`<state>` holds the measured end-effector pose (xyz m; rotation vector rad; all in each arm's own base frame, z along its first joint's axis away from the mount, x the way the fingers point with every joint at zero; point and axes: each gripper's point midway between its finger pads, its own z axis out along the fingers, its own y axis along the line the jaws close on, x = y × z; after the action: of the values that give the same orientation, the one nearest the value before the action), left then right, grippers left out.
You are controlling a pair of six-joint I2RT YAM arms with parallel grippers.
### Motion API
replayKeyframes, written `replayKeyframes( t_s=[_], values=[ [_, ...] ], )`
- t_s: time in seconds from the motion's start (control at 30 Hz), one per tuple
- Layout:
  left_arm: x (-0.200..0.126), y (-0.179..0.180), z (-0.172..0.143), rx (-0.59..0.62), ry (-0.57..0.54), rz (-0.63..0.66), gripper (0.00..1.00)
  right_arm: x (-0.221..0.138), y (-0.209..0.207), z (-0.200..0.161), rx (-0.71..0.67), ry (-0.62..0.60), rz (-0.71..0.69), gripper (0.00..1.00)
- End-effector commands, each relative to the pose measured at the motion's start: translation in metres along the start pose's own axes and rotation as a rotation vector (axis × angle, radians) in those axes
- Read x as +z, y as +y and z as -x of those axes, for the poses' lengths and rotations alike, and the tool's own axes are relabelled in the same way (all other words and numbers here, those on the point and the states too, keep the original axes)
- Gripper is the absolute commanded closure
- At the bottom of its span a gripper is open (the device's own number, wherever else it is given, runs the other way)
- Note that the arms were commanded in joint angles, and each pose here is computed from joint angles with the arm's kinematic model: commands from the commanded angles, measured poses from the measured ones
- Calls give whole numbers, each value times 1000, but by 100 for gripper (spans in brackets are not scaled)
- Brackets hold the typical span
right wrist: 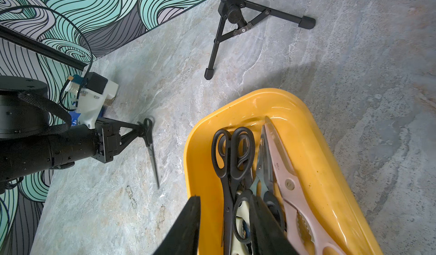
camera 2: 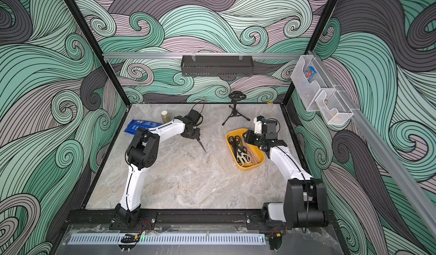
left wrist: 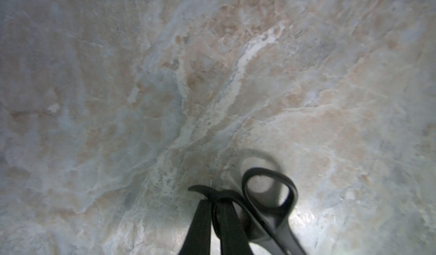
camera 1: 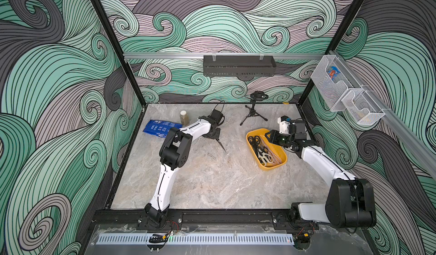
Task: Put the scissors into the storage box
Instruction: Pick up the scissors from the center of the board.
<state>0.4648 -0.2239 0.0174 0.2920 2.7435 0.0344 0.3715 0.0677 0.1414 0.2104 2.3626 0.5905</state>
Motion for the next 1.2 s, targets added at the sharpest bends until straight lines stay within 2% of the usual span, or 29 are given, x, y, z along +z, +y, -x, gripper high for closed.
replayKeyframes(
  t_s=[0.0, 0.03, 0.23, 0.5, 0.63, 0.93, 1.17],
  values=[
    [28, 5, -55, 56, 213, 19, 95, -3, 5, 4, -3, -14, 9, 62],
    [28, 5, -55, 59, 213, 20, 99, -3, 5, 4, -4, -16, 8, 62],
    [19, 2, -46, 48, 182, -10, 100, -5, 9, 6, -2, -22, 21, 62],
    [-44, -11, 0, -29, 21, -166, 100, -2, 59, 5, -73, 2, 126, 62],
    [-68, -18, 8, -49, -32, -239, 100, 6, 89, -3, -105, 33, 198, 62],
    [-97, -40, -10, -94, -91, -435, 100, 36, 143, -48, -129, 168, 389, 62],
    [-126, -40, -19, -130, -212, -479, 100, 49, 170, -74, -108, 266, 509, 61]
  ],
)
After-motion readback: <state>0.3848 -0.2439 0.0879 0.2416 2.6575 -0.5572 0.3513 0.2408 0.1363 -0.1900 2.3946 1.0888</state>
